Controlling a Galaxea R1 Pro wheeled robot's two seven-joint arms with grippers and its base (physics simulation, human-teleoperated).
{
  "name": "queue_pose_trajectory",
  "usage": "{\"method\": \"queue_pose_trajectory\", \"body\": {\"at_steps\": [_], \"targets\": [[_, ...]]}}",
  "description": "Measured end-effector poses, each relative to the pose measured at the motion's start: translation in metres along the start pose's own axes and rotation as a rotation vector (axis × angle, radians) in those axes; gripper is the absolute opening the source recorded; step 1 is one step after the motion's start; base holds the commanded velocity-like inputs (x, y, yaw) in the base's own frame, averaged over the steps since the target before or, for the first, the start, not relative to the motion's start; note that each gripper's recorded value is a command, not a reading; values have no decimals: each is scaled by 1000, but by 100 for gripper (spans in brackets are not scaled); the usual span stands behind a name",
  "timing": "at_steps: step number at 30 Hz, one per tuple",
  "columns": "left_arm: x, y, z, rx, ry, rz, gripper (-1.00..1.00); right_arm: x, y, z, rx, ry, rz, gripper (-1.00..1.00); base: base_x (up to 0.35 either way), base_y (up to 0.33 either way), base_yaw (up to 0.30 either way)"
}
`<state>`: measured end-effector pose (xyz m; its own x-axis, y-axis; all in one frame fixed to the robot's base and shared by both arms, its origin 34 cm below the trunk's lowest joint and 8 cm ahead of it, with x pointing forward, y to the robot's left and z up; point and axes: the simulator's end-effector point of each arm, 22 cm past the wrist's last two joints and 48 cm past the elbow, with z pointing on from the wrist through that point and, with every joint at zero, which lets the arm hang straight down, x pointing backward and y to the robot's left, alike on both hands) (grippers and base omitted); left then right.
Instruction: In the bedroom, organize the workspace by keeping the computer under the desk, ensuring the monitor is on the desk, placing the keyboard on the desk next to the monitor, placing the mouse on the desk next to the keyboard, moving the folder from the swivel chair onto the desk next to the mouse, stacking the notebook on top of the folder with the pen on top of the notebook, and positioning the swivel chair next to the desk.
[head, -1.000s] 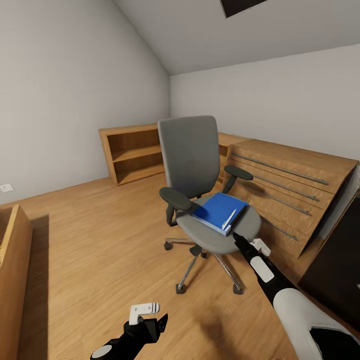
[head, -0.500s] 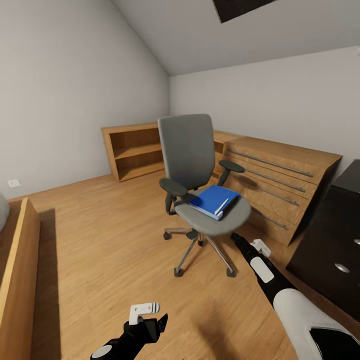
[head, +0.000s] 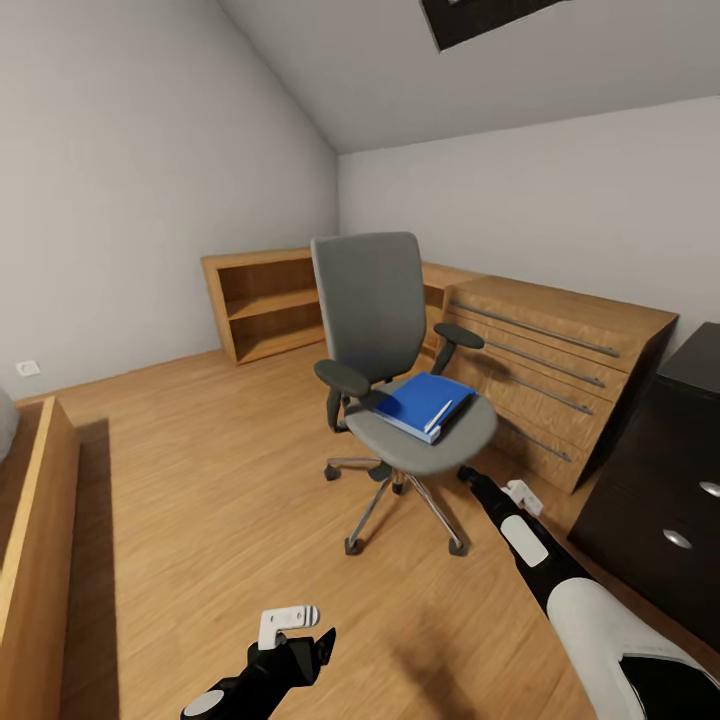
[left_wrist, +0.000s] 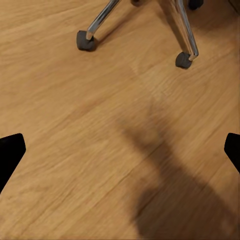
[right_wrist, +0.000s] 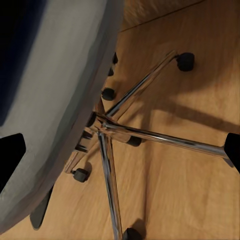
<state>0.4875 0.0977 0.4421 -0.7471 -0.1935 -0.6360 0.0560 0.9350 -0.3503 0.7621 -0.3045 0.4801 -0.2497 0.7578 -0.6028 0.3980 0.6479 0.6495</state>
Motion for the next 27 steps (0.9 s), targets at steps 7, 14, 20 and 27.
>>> {"method": "queue_pose_trajectory", "body": {"at_steps": [7,14,20,27], "targets": [[-13,-5,-8,0,1,0,100,-9,10,-4,4,3,1,100,0,0,0],[-25,-8,-16,-5,4,-4,100,-15,19,-8,10,10,2,100,0,0,0],[-35,-12,-23,-5,4,-5,100,-23,30,-11,10,11,3,100,0,0,0],[-28,3,-27,-88,47,-3,100,-43,13,-18,66,-82,-4,100,0,0,0]]}}
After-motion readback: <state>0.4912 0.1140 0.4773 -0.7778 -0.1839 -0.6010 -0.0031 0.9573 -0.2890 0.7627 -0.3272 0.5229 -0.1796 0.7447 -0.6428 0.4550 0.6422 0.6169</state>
